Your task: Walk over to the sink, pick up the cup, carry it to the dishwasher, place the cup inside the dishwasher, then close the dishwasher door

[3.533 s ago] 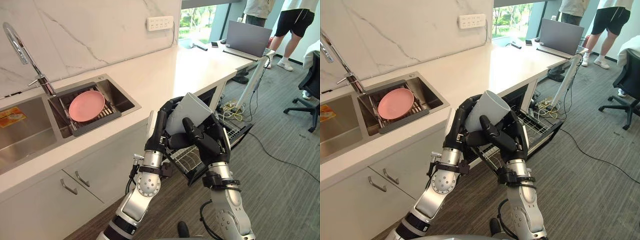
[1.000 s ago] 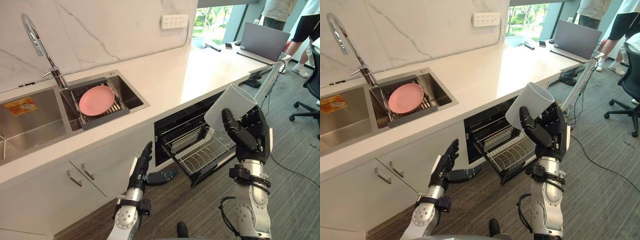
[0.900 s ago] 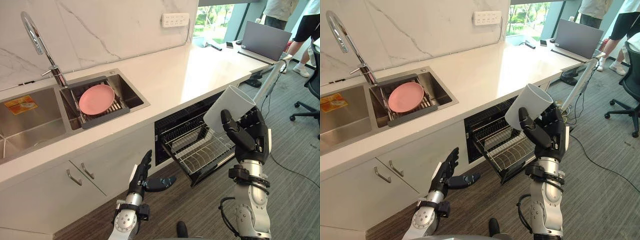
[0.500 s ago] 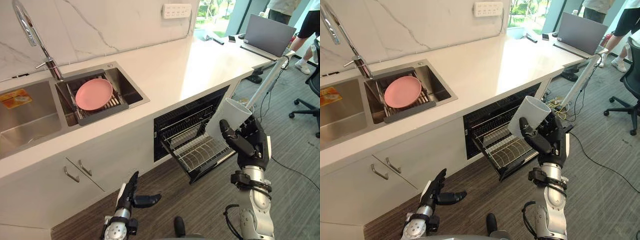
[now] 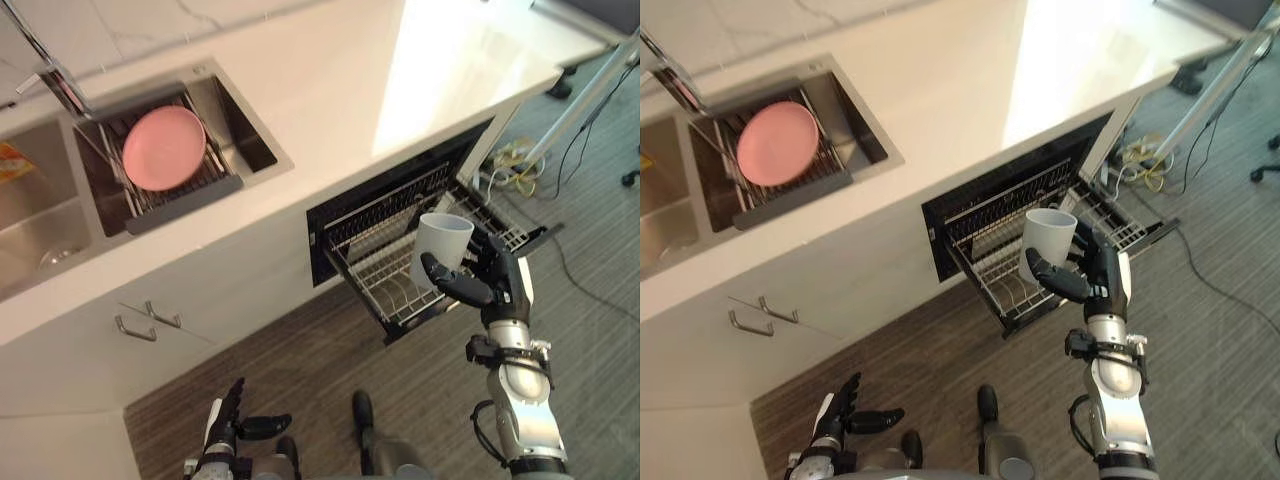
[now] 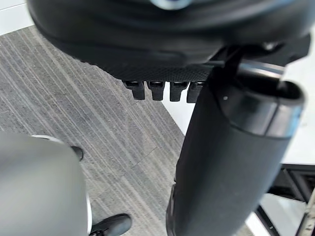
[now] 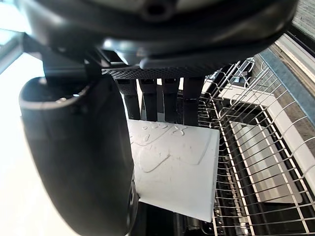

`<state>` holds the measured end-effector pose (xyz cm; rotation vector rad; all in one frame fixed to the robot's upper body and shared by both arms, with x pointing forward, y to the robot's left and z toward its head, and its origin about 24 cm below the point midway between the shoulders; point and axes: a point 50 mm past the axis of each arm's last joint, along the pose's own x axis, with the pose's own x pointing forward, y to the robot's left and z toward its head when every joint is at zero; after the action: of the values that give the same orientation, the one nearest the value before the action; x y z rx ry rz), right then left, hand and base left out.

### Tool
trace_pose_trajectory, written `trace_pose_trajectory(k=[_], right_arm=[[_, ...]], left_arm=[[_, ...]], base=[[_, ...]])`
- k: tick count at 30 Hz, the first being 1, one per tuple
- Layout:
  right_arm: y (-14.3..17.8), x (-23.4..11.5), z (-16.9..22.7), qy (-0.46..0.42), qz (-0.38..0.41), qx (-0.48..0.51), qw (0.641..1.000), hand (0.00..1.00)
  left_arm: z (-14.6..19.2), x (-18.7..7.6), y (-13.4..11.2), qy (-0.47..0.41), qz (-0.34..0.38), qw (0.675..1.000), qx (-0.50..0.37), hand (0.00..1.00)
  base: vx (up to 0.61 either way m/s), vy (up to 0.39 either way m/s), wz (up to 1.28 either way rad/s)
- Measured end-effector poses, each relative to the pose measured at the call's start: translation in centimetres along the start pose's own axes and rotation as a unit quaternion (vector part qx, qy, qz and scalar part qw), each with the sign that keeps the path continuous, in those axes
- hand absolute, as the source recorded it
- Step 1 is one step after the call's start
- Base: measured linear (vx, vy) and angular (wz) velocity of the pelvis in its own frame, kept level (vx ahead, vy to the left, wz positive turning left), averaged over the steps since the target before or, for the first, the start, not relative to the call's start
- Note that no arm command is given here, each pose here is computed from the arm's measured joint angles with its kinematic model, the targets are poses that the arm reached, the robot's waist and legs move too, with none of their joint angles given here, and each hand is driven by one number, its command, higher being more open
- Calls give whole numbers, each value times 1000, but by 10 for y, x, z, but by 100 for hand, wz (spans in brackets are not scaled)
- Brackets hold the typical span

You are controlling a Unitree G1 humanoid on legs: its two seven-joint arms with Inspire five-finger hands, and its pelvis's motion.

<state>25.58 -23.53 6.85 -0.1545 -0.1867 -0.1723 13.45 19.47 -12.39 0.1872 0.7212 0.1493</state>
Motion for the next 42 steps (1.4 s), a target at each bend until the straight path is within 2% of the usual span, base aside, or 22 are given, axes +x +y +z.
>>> trace_pose_trajectory(k=[15, 20, 33, 42], right_arm=[[13, 40, 8, -7, 23, -62, 998, 0], [11, 70, 25, -27, 15, -99, 995, 0], [-6, 120, 70, -63, -12, -159, 985, 0], [-13, 142, 73, -23, -16, -221, 975, 0]], left_arm=[[34, 14, -4, -63, 13, 998, -11, 100], [45, 18, -4, -79, 17, 997, -10, 100], [56, 21, -2, -100, 26, 995, -11, 100], [70, 26, -4, -120, 27, 992, -16, 100]], base=[[-81, -1, 12], [-1, 4, 2], [-5, 1, 2], [0, -6, 5]])
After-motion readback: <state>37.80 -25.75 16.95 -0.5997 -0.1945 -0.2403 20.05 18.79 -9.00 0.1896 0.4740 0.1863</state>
